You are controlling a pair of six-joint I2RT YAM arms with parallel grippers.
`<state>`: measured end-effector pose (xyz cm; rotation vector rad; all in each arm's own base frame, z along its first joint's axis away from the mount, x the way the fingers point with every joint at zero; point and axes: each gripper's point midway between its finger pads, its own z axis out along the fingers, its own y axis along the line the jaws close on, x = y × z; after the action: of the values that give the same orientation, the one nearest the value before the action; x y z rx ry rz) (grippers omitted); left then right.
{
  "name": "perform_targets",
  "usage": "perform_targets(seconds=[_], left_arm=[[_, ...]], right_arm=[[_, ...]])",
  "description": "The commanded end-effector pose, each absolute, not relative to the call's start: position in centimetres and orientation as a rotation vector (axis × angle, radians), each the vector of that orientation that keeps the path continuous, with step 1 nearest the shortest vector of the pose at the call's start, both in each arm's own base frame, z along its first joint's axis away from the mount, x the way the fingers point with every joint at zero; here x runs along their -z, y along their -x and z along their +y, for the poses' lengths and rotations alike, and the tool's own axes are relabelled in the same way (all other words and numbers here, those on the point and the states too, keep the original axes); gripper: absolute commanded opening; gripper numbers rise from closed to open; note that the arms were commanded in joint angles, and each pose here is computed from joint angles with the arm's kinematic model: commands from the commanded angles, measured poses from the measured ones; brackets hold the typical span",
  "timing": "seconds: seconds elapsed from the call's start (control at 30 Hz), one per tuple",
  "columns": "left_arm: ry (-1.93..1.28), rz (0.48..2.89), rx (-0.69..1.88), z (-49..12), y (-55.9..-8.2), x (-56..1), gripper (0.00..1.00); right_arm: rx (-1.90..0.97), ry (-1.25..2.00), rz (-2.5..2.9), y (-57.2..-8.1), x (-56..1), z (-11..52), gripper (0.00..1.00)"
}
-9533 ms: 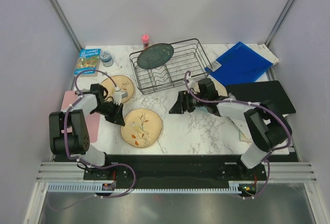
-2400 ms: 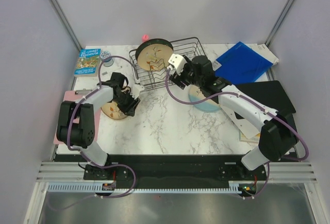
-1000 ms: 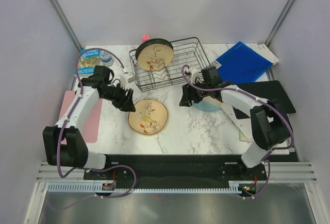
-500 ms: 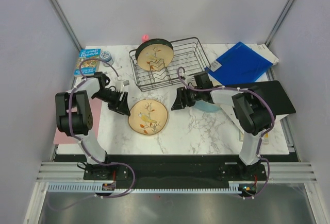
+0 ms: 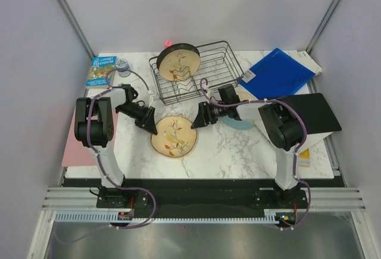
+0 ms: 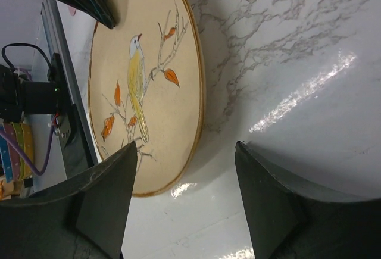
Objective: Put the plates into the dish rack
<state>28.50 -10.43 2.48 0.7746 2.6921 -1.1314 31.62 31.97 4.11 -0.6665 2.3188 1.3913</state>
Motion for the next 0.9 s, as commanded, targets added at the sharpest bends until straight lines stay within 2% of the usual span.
perform_targets(seconds=[0.0,0.1,0.23,0.37,0.63,0.7,0.8,0.83,0.87], left_arm=[[-0.858,2.579,1.268,-12.5,-27.0,-3.3,0.16],[-0.916,2.535,1.252,-12.4,-26.1,-3.7,0.02],[-0.972,2.463,1.197,-12.3,-26.0,-4.6,0.02],[-0.951,2.394,1.105,-12.5,-27.8,-6.0,0.02],[-0.871,2.307,1.095,-13.5,-31.4,-9.0,0.02],[-0.874,2.299,1.096,-13.8,-31.7,-9.3,0.02],[-0.876,2.289,1.099,-14.0,-31.7,-9.7,0.02],[-0.875,2.29,1.097,-14.0,-31.7,-9.8,0.02],[-0.875,2.287,1.095,-14.1,-31.6,-10.0,0.02]], right_arm=[[-1.474,0.739,2.273,-31.1,-4.5,33.5,0.74],[-1.499,0.767,2.268,-30.5,-4.4,33.7,0.74],[-1.537,0.842,2.257,-29.4,-3.8,34.1,0.74],[-1.572,0.986,2.214,-27.9,-4.4,35.0,0.75],[-1.662,1.164,2.14,-25.1,-5.7,35.9,0.74],[-1.662,1.177,2.126,-25.2,-6.0,36.2,0.7],[-1.644,1.186,2.107,-25.6,-6.4,36.6,0.54],[-1.628,1.186,2.1,-26.0,-6.5,36.8,0.43],[-1.615,1.183,2.096,-26.2,-6.7,36.9,0.38]])
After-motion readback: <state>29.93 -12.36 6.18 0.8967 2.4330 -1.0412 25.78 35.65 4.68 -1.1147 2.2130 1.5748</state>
